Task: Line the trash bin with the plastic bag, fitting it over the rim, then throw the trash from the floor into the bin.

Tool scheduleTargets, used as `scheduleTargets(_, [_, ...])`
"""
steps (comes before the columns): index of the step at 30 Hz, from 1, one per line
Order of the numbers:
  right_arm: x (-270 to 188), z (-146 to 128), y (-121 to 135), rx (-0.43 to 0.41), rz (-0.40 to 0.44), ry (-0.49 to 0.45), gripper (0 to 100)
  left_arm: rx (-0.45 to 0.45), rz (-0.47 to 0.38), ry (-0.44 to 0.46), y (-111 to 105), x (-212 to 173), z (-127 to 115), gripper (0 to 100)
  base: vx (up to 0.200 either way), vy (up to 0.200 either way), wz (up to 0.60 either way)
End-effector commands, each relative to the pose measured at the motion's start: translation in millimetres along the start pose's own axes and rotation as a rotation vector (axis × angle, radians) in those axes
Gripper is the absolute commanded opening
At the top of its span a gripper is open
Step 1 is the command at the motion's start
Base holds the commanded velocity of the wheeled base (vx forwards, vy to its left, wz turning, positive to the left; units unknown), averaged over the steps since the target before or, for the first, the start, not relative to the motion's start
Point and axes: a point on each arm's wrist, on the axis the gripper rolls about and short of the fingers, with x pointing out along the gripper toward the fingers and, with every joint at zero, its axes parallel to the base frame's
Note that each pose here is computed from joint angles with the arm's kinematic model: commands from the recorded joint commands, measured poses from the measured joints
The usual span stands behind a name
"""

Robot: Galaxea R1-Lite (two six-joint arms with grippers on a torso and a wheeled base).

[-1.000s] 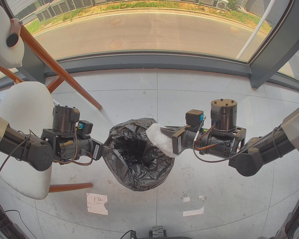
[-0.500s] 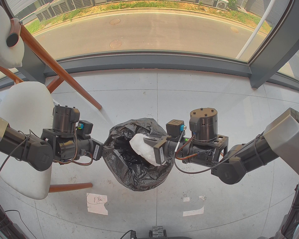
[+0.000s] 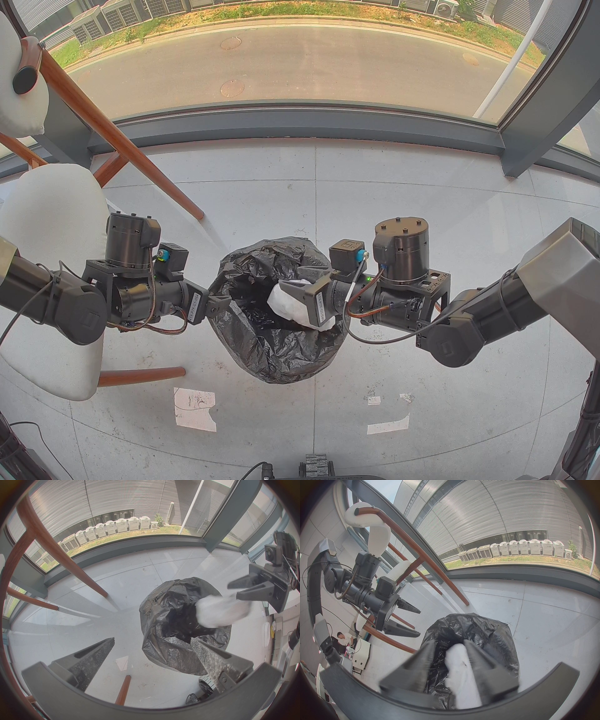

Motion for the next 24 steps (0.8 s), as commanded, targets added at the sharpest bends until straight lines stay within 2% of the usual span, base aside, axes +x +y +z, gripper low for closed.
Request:
scheduleTargets(1, [-3.2, 7.9, -4.6, 0.000, -0.017, -0.025, 100, 0.017, -0.014, -0.002, -2.3, -9.1, -3.9, 100, 0.000, 0.000, 0.00])
scheduleTargets(6, [-15.8, 23.3, -9.3, 0.010, -0.046, -0.065, 100, 0.021, -0.015, -0.016, -2.4, -19.1, -3.9, 100, 0.000, 0.000, 0.00])
scheduleTargets(13, [-55.7, 54.0, -8.8, 0.105, -0.125, -0.152, 100, 0.039, -0.047, -0.040, -4.6, -43.5, -10.2, 100, 0.000, 0.000, 0.00])
scheduleTargets(24, [-141.4, 63.5, -11.5, 0.098, -0.204, -0.200, 100, 0.053, -0.037, -0.116, -8.6, -107.8, -27.7, 100, 0.000, 0.000, 0.00])
